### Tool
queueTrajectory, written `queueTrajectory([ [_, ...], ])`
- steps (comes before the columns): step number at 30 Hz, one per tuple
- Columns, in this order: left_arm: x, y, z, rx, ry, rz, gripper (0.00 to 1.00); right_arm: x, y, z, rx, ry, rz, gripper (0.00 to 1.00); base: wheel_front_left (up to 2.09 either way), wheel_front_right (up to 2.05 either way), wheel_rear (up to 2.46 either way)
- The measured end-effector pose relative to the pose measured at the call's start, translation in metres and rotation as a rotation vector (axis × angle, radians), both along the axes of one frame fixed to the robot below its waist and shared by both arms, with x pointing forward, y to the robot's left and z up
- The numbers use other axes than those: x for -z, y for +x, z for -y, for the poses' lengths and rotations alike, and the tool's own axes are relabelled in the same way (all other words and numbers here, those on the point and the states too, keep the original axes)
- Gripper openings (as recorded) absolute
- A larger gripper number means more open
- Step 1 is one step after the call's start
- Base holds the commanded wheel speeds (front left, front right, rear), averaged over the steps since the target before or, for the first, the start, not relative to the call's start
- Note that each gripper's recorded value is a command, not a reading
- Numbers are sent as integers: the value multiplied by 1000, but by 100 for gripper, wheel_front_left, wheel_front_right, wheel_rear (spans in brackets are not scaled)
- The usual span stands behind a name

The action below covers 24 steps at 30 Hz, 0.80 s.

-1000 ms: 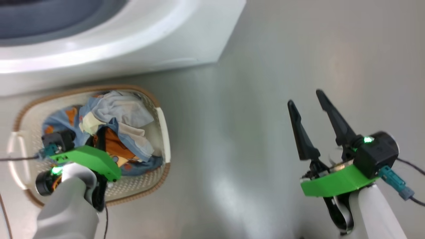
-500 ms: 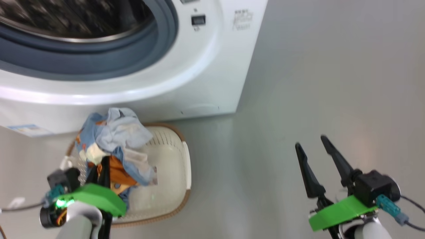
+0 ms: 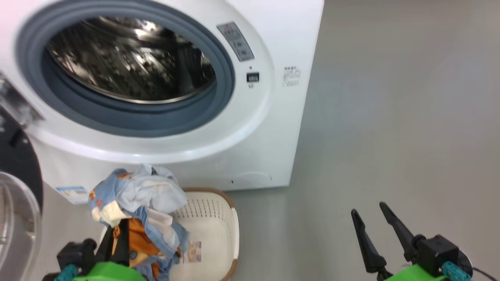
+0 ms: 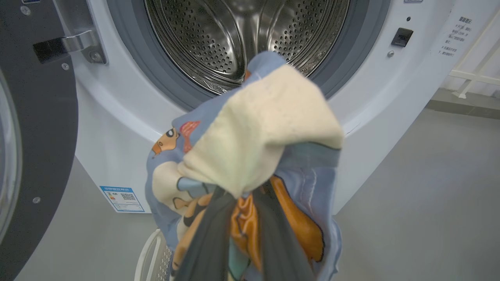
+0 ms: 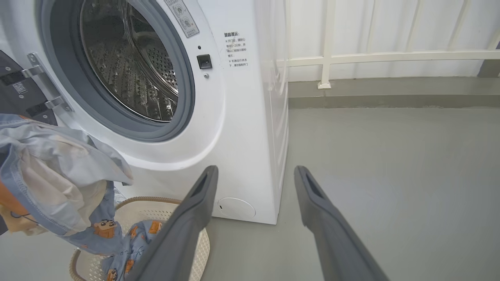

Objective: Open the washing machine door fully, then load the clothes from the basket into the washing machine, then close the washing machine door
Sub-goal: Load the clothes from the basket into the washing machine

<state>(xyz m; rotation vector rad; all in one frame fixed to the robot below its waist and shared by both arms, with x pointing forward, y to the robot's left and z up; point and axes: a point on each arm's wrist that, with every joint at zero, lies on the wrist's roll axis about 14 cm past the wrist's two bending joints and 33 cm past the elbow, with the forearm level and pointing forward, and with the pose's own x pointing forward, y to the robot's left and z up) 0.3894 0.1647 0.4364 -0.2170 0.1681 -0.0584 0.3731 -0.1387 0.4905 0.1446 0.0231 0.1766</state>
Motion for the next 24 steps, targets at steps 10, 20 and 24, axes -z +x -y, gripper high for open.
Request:
queueTrajectory([
  [10, -43, -36, -7, -19, 26, 94, 0, -22, -25, -6, -19, 7, 53, 100, 0, 0, 0],
  [20, -65, -55, -13, -44, 32, 132, 0, -35, -30, -12, -40, 7, 91, 100, 0, 0, 0],
  [24, -68, -58, -12, -44, 30, 137, 0, -37, -30, -12, -42, 8, 96, 100, 0, 0, 0],
])
